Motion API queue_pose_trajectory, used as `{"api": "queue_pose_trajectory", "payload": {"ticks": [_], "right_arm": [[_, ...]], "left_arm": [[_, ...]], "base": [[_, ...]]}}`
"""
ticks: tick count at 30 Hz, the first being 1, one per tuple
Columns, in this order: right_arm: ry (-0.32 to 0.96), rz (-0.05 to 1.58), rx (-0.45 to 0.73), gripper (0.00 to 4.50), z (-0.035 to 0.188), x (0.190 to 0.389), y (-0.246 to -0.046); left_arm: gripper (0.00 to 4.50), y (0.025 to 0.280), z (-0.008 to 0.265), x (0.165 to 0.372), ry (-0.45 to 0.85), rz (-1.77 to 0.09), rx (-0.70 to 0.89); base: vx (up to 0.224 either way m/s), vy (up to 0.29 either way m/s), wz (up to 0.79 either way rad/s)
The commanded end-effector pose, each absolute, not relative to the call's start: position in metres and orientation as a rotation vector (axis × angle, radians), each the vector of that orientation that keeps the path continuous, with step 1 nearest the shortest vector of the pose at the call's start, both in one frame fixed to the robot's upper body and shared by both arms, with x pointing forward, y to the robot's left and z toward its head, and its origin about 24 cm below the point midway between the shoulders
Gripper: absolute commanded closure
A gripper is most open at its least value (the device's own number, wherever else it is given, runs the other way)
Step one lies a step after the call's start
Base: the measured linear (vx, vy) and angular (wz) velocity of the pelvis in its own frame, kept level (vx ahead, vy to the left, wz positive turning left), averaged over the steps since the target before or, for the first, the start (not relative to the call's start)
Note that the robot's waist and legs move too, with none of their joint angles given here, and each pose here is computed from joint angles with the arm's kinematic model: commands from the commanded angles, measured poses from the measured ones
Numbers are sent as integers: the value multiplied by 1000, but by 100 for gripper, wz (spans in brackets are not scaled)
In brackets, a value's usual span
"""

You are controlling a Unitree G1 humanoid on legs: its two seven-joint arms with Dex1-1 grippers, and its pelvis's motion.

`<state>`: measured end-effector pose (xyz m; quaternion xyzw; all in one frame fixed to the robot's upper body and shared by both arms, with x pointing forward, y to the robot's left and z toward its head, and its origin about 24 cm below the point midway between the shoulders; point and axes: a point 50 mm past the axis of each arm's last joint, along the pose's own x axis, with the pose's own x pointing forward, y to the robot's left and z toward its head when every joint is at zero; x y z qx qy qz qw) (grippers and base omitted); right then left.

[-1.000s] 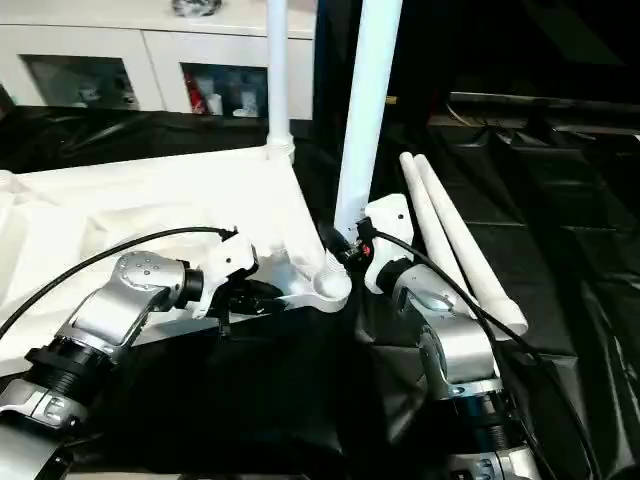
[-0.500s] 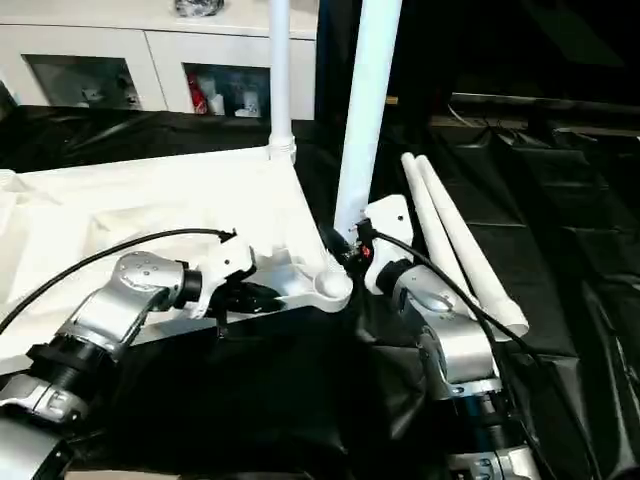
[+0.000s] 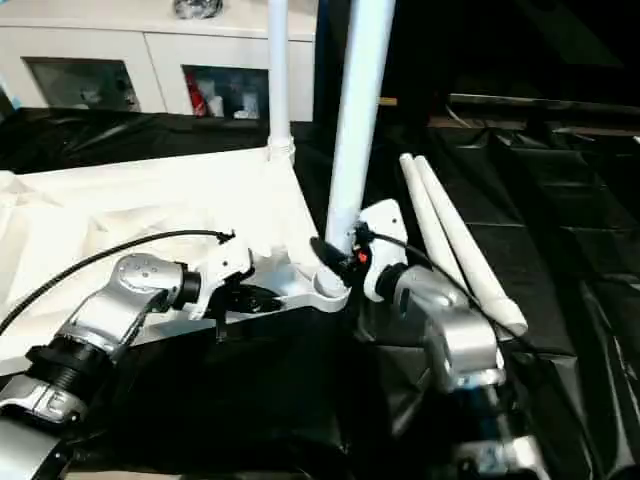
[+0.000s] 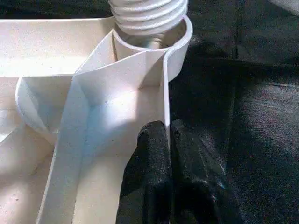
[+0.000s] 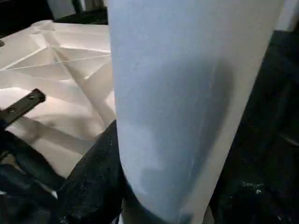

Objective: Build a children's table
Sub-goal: Insert table leg to table base

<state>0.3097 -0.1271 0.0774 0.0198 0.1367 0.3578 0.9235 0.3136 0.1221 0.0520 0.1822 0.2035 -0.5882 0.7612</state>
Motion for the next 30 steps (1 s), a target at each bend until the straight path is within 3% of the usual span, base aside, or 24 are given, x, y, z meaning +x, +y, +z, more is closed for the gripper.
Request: {"api": "queue_pose_trajectory", "payload": {"ticks": [1, 9, 21, 30], "right_arm": [[381, 736, 34, 259, 63, 308, -131], [414, 786, 26, 259, 68, 310, -137], [458, 846, 1, 259, 67, 320, -130], [428, 867, 142, 259, 62, 316, -141]], "left_arm": [[450, 122, 47, 309, 449, -1292, 380], [450, 125, 50, 308, 409, -1292, 349], [450, 127, 49, 304, 418, -1313, 346], [450, 128, 50, 307, 421, -1290, 344]], "base": [[0, 0, 0], [0, 0, 0], [0, 0, 0], [0, 0, 0]]}}
